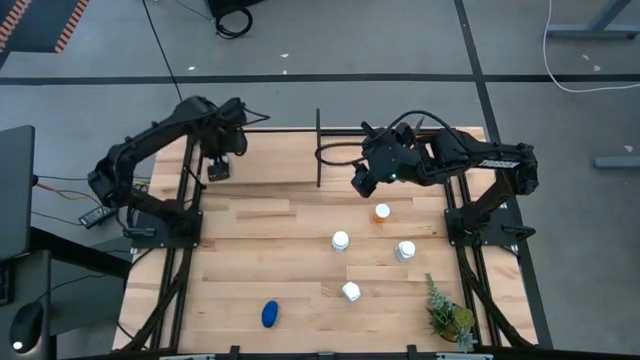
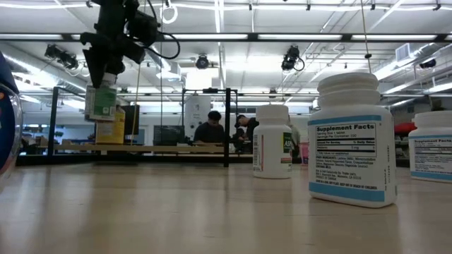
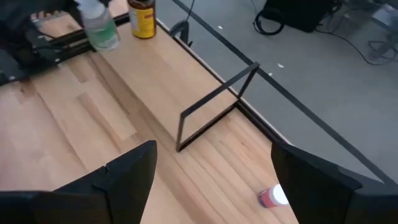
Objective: Pick and place medicine bottles onto shelf by color
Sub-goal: Put the green medicine bottle on the shelf
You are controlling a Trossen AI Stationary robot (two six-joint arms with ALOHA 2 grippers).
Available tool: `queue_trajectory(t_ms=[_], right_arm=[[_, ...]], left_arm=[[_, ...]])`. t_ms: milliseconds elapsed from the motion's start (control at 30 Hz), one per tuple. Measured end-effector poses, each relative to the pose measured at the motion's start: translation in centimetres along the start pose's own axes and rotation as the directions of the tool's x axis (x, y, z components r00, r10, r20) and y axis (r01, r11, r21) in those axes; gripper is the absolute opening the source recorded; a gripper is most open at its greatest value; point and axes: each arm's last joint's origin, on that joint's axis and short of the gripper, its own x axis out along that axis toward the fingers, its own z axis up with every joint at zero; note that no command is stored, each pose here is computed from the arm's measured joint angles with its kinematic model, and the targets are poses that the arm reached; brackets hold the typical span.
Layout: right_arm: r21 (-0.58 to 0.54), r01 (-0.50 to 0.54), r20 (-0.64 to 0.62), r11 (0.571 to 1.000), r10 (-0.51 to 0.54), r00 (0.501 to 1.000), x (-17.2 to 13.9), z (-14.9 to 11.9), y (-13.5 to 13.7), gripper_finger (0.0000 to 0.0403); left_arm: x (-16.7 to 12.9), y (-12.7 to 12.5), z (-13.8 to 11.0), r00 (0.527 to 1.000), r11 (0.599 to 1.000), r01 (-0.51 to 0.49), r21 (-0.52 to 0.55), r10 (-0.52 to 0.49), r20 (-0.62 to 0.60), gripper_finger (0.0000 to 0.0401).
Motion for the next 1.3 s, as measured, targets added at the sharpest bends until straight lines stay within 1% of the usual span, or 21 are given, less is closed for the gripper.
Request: queue_trajectory(t_ms=[67,233,333,400,467,533,667,767,933,1067,1300], right_arm=[[-0.005,0.011,-0.001,1.000,-0.011,1.000,0.2,0.2,-0.3,0.0323],[-0.015,0.028,-0.003,1.000,-0.028,1.000,0.6,0.4,-0.8,0.0323],[-0.017,0.030,-0.003,0.999,-0.030,1.000,0.7,0.4,-0.8,0.0323],[-0.022,0.030,-0.003,0.999,-0.030,1.000,0.7,0.4,-0.8,0.0323],[-0.025,0.029,-0.003,0.999,-0.030,1.000,0.7,0.4,-0.8,0.0323],[-0.025,0.029,-0.003,0.999,-0.029,1.000,0.7,0.4,-0.8,0.0323],[-0.035,0.029,-0.003,0.999,-0.030,1.000,0.7,0.4,-0.8,0.0323],[-0.048,0.029,-0.004,0.998,-0.029,1.000,0.7,0.4,-0.8,0.0323],[-0.047,0.027,-0.005,0.999,-0.027,1.000,0.7,0.4,-0.8,0.0323],[-0.047,0.027,-0.005,0.999,-0.027,1.000,0.7,0.4,-0.8,0.0323],[-0.043,0.027,-0.005,0.999,-0.027,1.000,0.7,0.4,-0.8,0.0323]], left_arm=[[0.1,0.5,-0.2,1.000,1.000,-0.002,-0.005,0.002,0.007,0.0299],[0.2,1.5,-0.7,1.000,0.998,-0.003,-0.065,0.004,0.015,0.0300],[0.7,2.1,-1.1,1.000,0.990,0.005,-0.139,-0.004,0.002,0.0300],[1.6,2.4,-1.6,0.999,0.979,0.021,-0.202,-0.027,-0.029,0.0301],[2.6,2.5,-2.1,0.997,0.971,0.036,-0.235,-0.052,-0.062,0.0301],[3.5,2.3,-2.3,0.994,0.970,0.046,-0.238,-0.068,-0.084,0.0301],[4.4,2.4,-1.9,0.997,0.968,0.035,-0.247,-0.049,-0.053,0.0302],[4.5,2.7,-1.6,0.999,0.963,0.016,-0.270,-0.023,-0.024,0.0302],[4.5,2.9,-1.4,1.000,0.963,0.006,-0.268,-0.007,-0.001,0.0302],[4.6,3.4,-1.6,1.000,0.955,0.000,-0.296,0.004,0.010,0.0304],[4.7,4.1,-2.2,1.000,0.937,0.011,-0.350,-0.005,0.017,0.0324]])
